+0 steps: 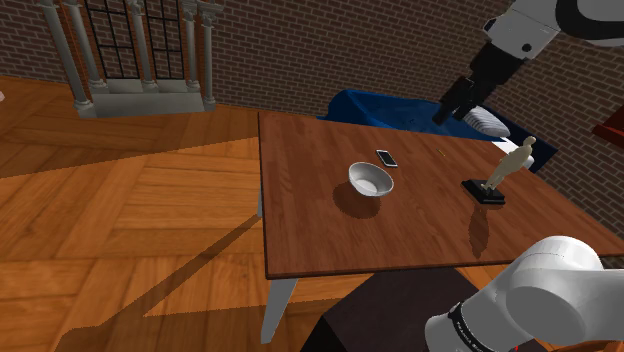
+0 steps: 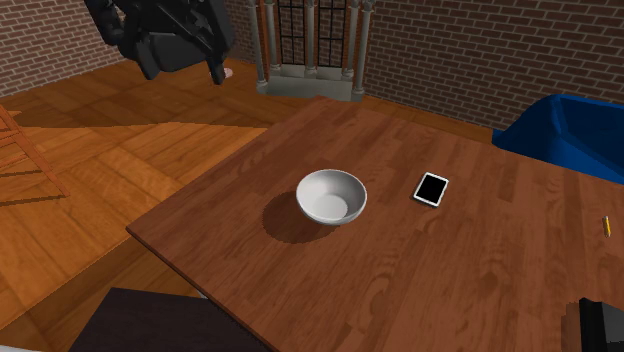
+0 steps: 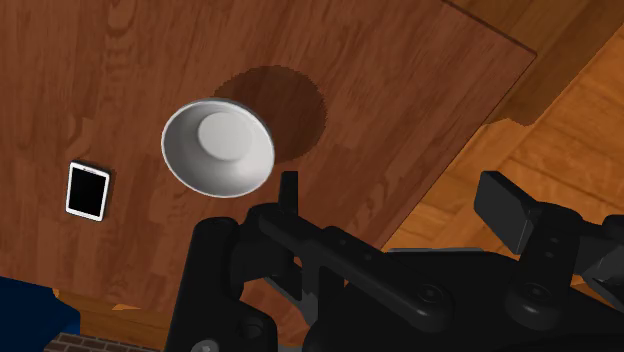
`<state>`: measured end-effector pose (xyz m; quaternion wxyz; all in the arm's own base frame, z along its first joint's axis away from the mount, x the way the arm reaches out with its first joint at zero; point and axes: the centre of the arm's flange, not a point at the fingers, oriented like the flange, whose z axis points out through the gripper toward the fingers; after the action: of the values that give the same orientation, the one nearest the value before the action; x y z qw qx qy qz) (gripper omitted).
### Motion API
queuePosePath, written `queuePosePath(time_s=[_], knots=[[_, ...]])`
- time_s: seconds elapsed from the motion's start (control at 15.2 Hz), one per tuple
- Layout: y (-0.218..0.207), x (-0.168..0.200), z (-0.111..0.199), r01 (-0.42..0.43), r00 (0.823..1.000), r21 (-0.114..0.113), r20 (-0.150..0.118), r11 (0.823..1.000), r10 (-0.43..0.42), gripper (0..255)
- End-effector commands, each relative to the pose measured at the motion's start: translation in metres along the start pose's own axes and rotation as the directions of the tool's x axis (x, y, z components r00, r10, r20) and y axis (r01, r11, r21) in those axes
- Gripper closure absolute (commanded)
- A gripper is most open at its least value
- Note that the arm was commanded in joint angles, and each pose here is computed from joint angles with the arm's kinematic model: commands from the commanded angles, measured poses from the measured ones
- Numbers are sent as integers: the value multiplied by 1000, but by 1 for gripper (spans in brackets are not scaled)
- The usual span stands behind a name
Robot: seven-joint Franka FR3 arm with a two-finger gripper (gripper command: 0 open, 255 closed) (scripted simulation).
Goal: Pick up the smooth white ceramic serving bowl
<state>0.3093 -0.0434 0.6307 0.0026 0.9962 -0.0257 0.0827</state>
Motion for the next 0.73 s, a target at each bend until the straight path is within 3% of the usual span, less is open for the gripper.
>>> queuePosePath(time_s=[0.0,0.66], knots=[[0,0,0,0,1000,0,0,1000,0,0],[23,57,119,25,999,-23,36,999,-24,0]])
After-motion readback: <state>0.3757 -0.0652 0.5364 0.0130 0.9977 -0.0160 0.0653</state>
